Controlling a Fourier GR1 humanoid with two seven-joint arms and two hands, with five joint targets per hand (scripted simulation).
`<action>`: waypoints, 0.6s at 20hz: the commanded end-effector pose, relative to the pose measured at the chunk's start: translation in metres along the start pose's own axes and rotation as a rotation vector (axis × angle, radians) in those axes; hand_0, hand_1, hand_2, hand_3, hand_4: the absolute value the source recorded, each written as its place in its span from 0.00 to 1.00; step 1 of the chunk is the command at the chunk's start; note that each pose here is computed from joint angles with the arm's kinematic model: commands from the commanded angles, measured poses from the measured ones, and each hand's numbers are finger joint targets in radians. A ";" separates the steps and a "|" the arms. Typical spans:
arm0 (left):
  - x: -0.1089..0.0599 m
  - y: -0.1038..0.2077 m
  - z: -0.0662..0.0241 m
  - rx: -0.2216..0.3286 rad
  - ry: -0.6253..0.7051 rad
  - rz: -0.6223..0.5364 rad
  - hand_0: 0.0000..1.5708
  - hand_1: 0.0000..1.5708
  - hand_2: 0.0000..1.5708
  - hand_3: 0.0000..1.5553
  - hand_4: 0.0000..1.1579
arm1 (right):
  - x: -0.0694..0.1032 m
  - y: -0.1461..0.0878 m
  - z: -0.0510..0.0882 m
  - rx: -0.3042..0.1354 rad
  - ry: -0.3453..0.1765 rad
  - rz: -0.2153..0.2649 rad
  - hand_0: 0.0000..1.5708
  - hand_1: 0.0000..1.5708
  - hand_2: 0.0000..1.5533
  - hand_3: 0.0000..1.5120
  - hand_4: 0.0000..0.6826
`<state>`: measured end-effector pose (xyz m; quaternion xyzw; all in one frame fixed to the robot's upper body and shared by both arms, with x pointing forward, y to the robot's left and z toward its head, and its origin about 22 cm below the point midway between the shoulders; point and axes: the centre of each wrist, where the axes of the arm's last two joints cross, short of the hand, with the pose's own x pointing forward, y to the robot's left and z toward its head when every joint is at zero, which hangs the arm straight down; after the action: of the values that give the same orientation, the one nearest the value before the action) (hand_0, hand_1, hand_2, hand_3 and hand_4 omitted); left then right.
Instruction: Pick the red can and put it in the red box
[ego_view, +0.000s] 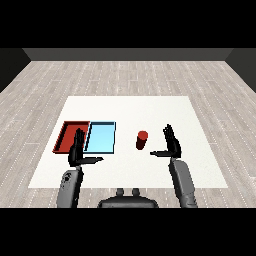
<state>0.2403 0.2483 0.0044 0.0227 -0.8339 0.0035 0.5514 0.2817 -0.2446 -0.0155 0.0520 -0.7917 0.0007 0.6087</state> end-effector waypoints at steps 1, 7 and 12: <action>-0.003 -0.007 -0.0015 0.008 0.006 0.009 0.00 0.00 0.00 0.00 0.00 | 0.002 0.007 -0.021 0.002 0.019 -0.014 0.00 0.00 0.00 0.00 0.00; 0.002 -0.003 0.0041 0.020 0.006 0.016 0.00 0.00 0.00 0.00 0.00 | -0.020 0.040 -0.010 0.017 0.036 -0.056 0.00 0.00 0.00 0.00 0.00; 0.014 0.004 0.0071 0.017 0.025 0.036 0.00 0.00 0.00 0.00 0.00 | -0.041 0.034 -0.034 -0.008 0.073 -0.095 0.00 0.00 0.00 0.00 0.00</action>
<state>0.2359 0.2507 0.0070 0.0147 -0.8309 0.0175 0.5560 0.3069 -0.2164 -0.0307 0.0793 -0.7742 -0.0179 0.6277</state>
